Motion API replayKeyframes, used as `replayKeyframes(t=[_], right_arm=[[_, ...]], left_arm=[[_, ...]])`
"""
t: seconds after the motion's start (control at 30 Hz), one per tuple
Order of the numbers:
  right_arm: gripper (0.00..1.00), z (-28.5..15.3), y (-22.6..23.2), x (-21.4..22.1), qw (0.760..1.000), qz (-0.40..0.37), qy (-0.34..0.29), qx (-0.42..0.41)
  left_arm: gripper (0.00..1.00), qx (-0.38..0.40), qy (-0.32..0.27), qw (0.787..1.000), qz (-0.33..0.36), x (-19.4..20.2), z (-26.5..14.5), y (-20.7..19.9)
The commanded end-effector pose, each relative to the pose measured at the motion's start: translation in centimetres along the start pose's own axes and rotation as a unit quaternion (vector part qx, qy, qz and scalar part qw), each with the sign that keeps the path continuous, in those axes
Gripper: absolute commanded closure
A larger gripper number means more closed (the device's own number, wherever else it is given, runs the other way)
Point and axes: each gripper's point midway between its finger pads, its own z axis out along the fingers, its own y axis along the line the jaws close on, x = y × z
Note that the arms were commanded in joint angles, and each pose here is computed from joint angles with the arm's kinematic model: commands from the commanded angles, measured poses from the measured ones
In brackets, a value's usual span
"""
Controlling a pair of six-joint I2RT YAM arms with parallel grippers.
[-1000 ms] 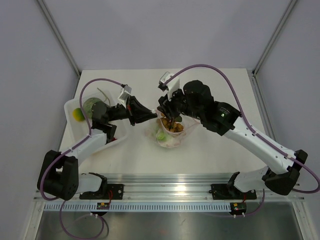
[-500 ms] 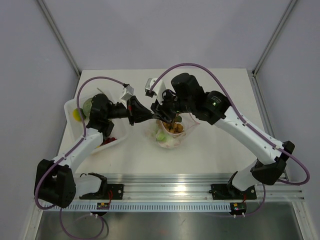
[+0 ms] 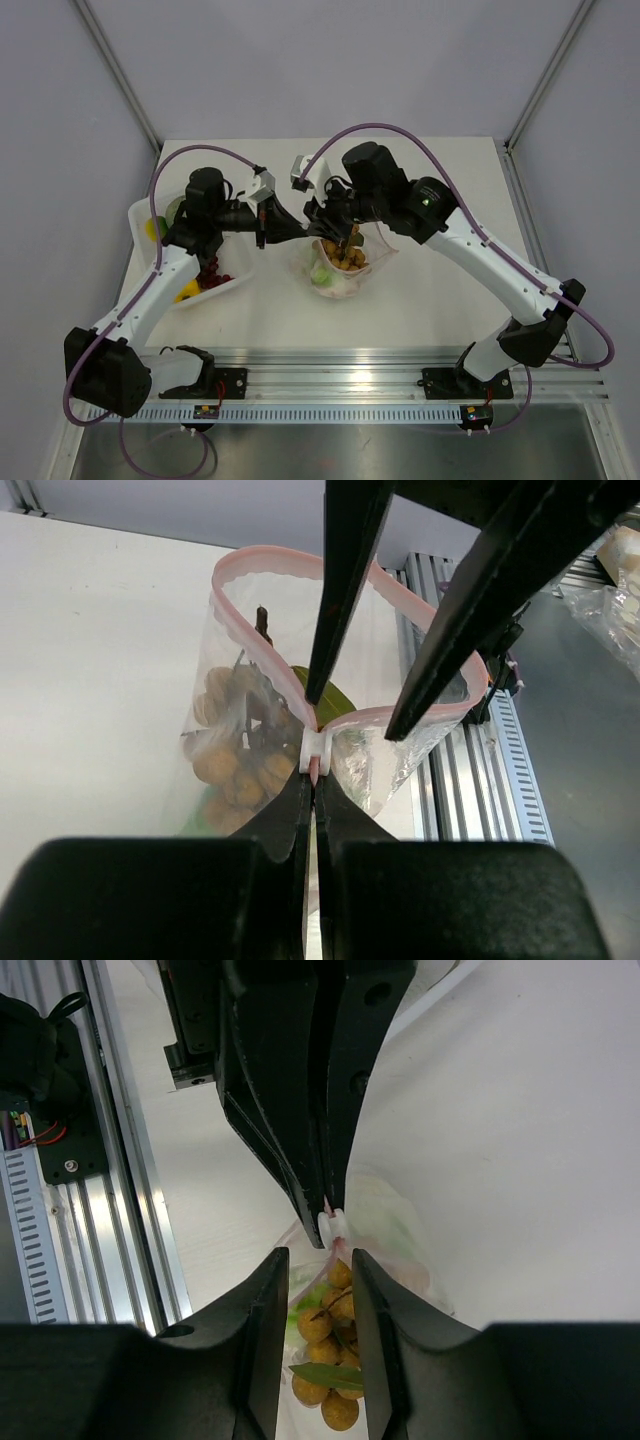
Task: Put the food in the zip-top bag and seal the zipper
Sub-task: Zip the zipper food storage bag at the center of the board.
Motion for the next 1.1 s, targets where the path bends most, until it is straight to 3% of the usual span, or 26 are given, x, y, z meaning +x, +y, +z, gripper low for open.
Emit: replayKeyframes(t=[0.0, 0.3, 0.5, 0.8, 0.9, 1.07], right_arm=[[0.62, -0.5, -0.8, -2.2, 0.999, -0.004, -0.036, 0.007], [0.58, 0.9, -1.0, -1.6, 1.000, 0.003, -0.019, -0.007], [0.61, 1.5, -0.7, -1.2, 1.000, 0.009, -0.012, -0.019], [0.87, 1.7, -0.4, -0.5, 1.000, 0.015, -0.002, -0.025], [1.00, 1.3, -0.4, -0.4, 1.000, 0.016, -0.006, -0.019], [1.00, 0.6, -0.6, 0.4, 1.000, 0.022, -0.006, 0.002]], left_arm=[[1.00, 0.017, -0.004, 0.998, 0.058, -1.6, -0.4, -1.3], [1.00, 0.013, -0.002, 0.998, 0.066, -1.8, -0.5, -1.3], [1.00, 0.011, -0.002, 0.998, 0.069, -1.9, -0.6, -1.4], [1.00, 0.008, -0.002, 0.998, 0.068, -2.0, -0.5, -1.1], [1.00, 0.004, -0.001, 0.998, 0.066, -1.9, -0.6, -0.9], [1.00, -0.009, -0.001, 0.998, 0.063, -1.8, -1.0, -0.2]])
